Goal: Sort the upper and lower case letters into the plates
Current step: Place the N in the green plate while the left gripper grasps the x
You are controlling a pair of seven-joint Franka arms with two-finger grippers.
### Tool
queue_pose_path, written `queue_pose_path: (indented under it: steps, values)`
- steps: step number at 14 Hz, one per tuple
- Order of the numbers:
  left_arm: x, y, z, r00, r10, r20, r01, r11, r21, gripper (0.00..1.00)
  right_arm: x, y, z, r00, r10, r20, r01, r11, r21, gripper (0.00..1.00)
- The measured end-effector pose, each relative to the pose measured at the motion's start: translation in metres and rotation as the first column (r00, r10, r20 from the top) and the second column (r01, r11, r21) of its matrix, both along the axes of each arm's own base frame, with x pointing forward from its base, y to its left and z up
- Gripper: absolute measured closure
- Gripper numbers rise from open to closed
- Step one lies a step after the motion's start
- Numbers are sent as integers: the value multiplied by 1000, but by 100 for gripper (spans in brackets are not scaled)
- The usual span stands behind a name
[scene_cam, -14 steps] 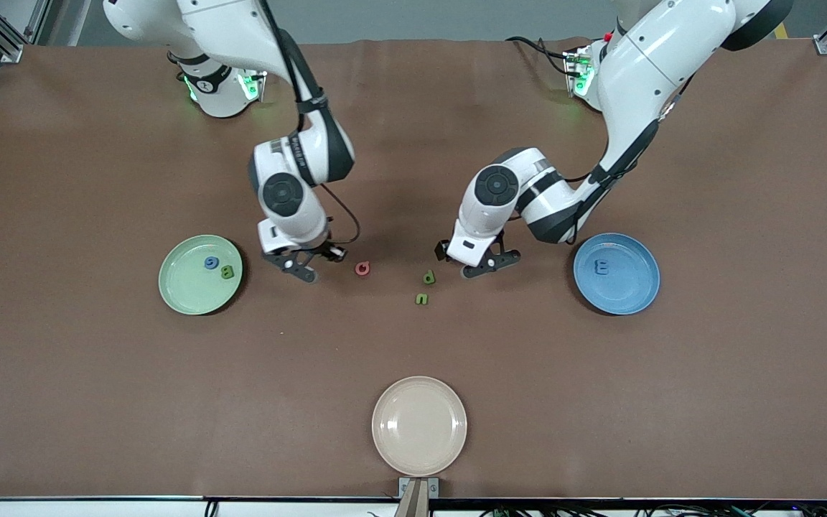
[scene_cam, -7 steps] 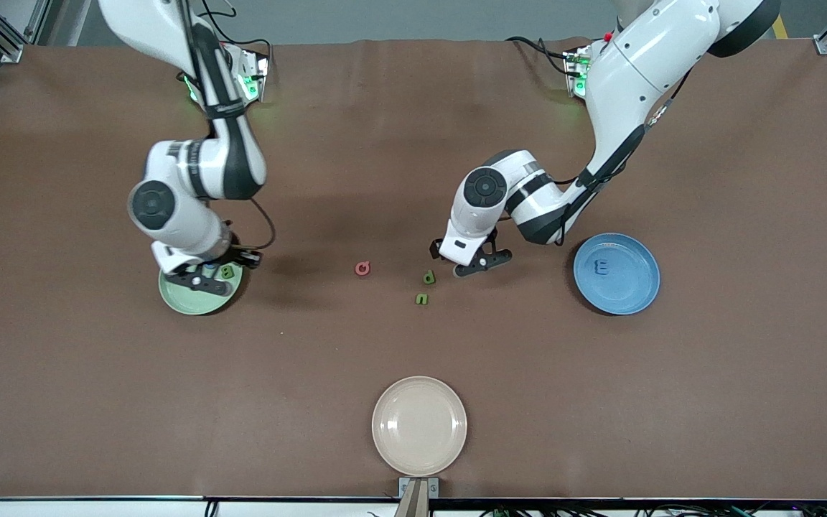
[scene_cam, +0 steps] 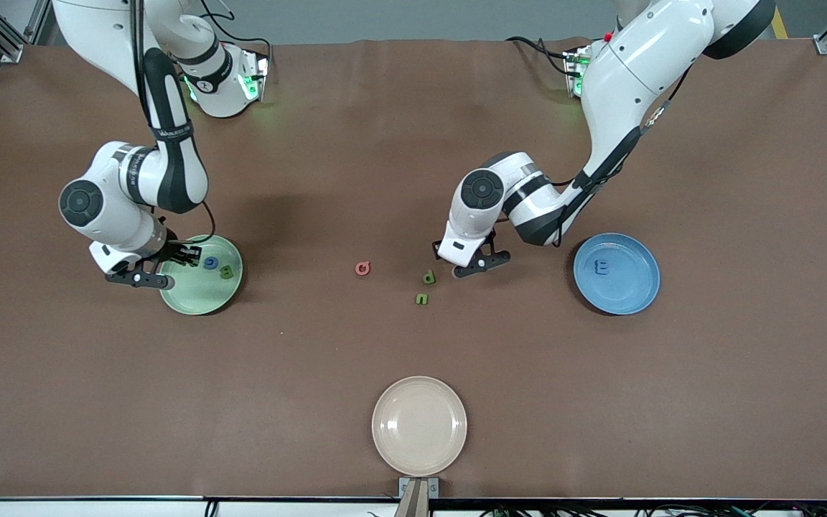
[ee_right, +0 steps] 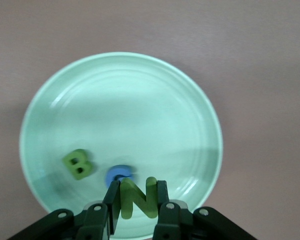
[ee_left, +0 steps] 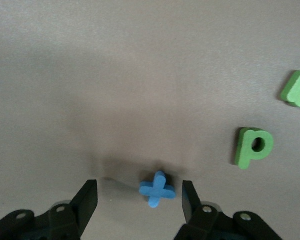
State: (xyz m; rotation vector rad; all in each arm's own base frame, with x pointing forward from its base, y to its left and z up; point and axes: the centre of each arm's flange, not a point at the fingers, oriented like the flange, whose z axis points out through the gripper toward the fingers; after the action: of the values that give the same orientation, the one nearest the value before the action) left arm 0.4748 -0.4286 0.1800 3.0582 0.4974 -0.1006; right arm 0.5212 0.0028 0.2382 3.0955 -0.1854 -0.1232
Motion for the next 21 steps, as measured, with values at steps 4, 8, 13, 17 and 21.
queue_pose_path:
  steps: [4, 8, 13, 17, 21]
  values:
    - [1, -9, -3, 1000, -6, 4, 6, 1000, -6, 23, -7, -1, -9, 1000, -22, 3, 22, 1000, 15, 67]
    - [1, -10, -6, 1000, -5, 0, 5, 1000, -5, 26, -11, 2, -21, 999, -32, -6, 32, 999, 35, 67]
    - [0, -10, -8, 1000, -6, -5, 6, 1000, -3, 41, -17, -17, -42, 1000, -3, 4, 3, 996, 86, 67]
    - [-1, -12, -7, 1000, -11, -5, 11, 1000, 0, 49, -21, -21, -56, 1000, 10, 1, -10, 994, 107, 60]
    - [-2, -14, -6, 1000, -14, -4, 14, 1000, 2, 63, -13, -13, -51, 1000, 19, -5, -18, 991, 135, 22]
